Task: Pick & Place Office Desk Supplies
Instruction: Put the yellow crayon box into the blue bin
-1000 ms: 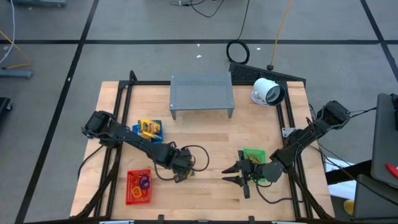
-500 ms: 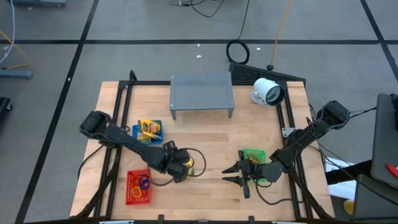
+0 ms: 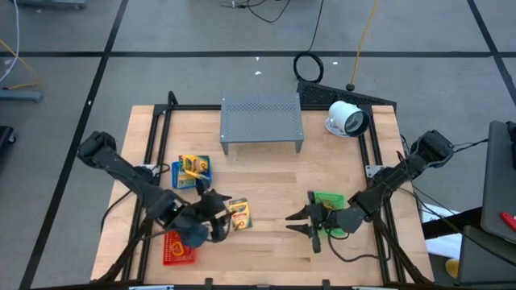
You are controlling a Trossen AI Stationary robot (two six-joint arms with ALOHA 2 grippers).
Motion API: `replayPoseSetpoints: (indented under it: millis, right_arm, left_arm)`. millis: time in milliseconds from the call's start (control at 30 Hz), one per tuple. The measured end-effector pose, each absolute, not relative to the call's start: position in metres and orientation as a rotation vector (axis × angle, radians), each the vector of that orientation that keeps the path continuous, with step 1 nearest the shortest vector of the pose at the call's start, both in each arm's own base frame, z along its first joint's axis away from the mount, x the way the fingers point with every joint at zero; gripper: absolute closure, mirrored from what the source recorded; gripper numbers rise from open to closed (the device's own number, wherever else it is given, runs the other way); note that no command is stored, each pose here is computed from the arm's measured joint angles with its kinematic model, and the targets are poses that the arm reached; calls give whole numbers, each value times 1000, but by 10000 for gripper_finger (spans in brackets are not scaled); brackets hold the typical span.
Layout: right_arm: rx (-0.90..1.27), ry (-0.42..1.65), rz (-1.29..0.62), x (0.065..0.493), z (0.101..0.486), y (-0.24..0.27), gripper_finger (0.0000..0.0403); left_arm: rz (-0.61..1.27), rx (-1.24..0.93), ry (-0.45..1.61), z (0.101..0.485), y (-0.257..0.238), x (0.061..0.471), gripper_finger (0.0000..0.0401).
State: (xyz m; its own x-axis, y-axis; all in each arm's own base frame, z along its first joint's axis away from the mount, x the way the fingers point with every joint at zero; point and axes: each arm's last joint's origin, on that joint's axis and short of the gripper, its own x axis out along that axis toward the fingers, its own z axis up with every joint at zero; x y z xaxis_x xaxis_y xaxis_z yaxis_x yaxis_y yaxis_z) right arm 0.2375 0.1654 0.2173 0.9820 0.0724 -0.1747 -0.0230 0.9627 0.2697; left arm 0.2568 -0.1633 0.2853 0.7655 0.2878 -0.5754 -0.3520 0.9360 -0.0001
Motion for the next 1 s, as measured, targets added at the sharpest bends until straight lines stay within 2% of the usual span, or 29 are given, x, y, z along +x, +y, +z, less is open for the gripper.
replayPoseSetpoints:
  millis: [167, 833, 1000]
  right_arm:
    - [259, 182, 39, 239, 217, 163, 303]
    - [260, 180, 37, 240, 218, 162, 303]
    - [260, 180, 37, 240, 218, 162, 303]
  left_arm:
    - [332, -64, 550, 291, -172, 249, 182]
    - [352, -96, 536, 292, -173, 249, 187]
    - [349, 18, 536, 294, -168, 247, 187]
